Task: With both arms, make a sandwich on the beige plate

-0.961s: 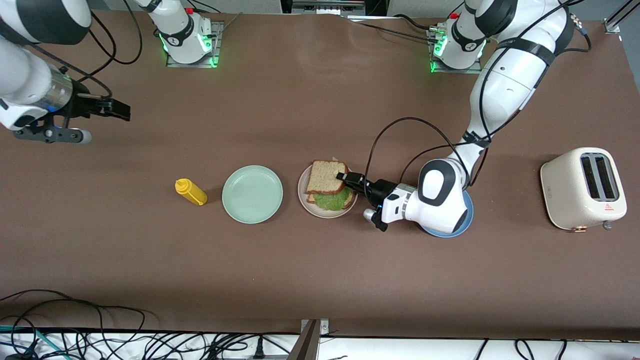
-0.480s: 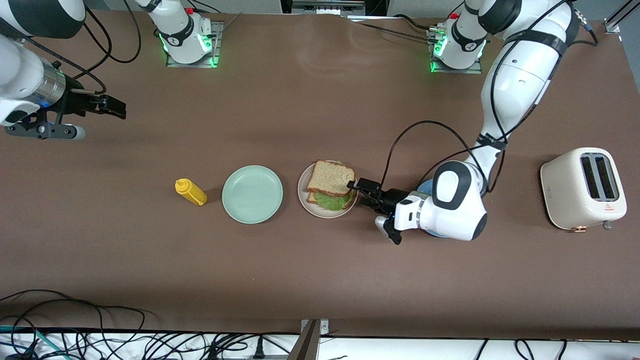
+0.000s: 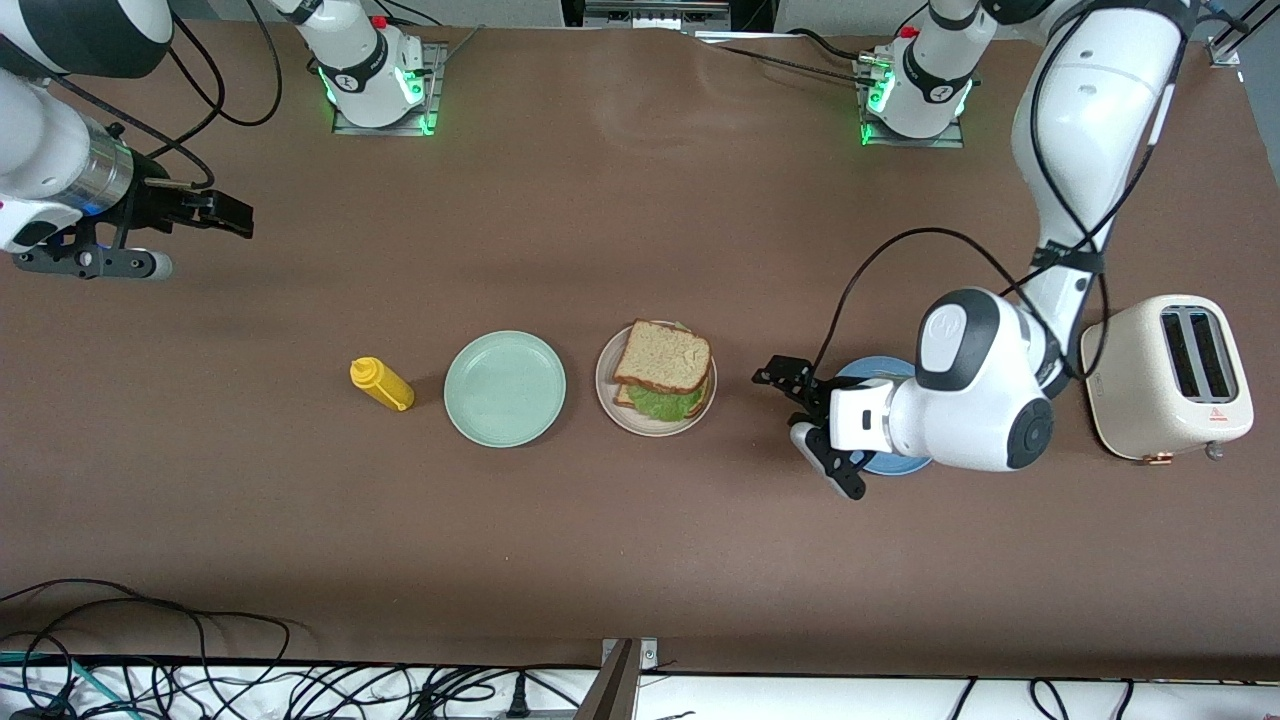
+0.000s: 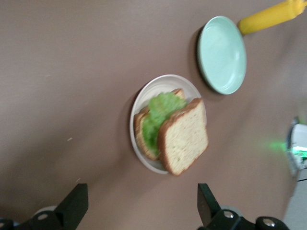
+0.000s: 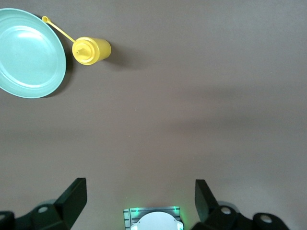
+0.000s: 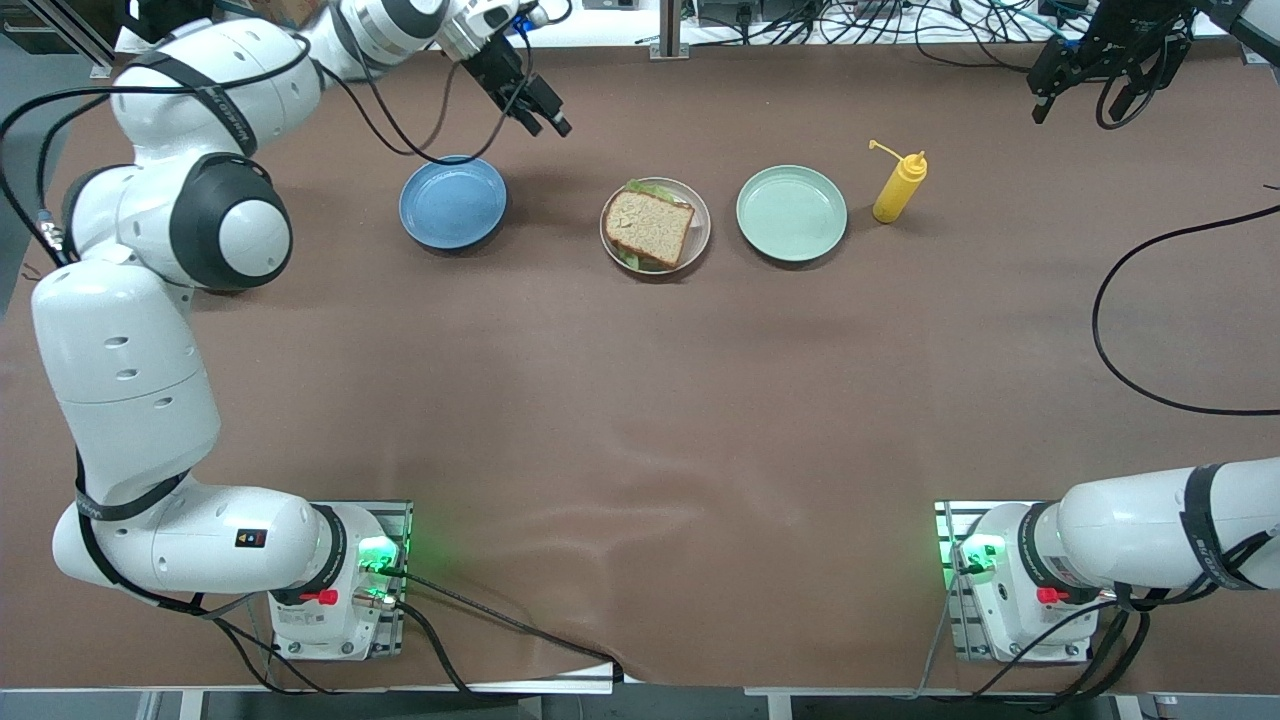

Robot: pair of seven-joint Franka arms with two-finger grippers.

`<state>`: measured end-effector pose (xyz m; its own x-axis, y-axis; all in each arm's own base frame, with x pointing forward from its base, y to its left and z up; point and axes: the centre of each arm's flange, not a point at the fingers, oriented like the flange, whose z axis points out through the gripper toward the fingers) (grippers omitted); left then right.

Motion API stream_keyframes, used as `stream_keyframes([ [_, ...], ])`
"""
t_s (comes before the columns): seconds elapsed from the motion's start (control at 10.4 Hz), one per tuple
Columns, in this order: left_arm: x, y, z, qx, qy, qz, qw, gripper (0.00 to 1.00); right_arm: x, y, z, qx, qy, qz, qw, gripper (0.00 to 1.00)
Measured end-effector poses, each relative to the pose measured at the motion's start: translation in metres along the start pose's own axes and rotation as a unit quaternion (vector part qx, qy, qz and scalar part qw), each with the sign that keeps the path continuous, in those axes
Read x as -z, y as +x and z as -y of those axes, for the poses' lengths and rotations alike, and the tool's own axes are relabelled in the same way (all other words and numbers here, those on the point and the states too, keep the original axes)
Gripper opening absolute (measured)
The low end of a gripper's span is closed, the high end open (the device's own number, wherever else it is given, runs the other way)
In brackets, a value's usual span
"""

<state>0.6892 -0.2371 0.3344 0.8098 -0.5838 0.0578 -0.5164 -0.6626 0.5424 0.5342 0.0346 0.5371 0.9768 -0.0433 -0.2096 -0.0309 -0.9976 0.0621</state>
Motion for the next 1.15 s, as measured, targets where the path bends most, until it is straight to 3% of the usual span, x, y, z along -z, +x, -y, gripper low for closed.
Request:
stream_keyframes([
  [0.19,0.033,-0.006,-0.033,0.001,0.078,0.029,0.997,1.0,0.0,0.0,0.004,0.003,-0.001,0.0,1.0,1.0],
  [0.38,0.056,-0.023,-0.052,-0.006,0.17,0.073,0.983,1.0,0.002,-0.003,0.02,0.014,-0.004,-0.002,1.0,1.0],
  [0.48,0.068,-0.035,-0.058,0.005,0.198,0.079,0.977,1.0,0.004,-0.005,0.022,0.016,-0.005,-0.005,1.0,1.0],
  [0.77,0.142,-0.092,-0.05,0.059,0.254,0.061,0.963,1.0,0.012,-0.012,0.035,0.027,-0.007,-0.016,0.999,1.0],
  [1.15,0.233,-0.17,-0.083,0.121,0.296,-0.002,0.948,1.0,0.021,-0.01,0.047,0.038,-0.005,-0.048,0.998,1.0],
])
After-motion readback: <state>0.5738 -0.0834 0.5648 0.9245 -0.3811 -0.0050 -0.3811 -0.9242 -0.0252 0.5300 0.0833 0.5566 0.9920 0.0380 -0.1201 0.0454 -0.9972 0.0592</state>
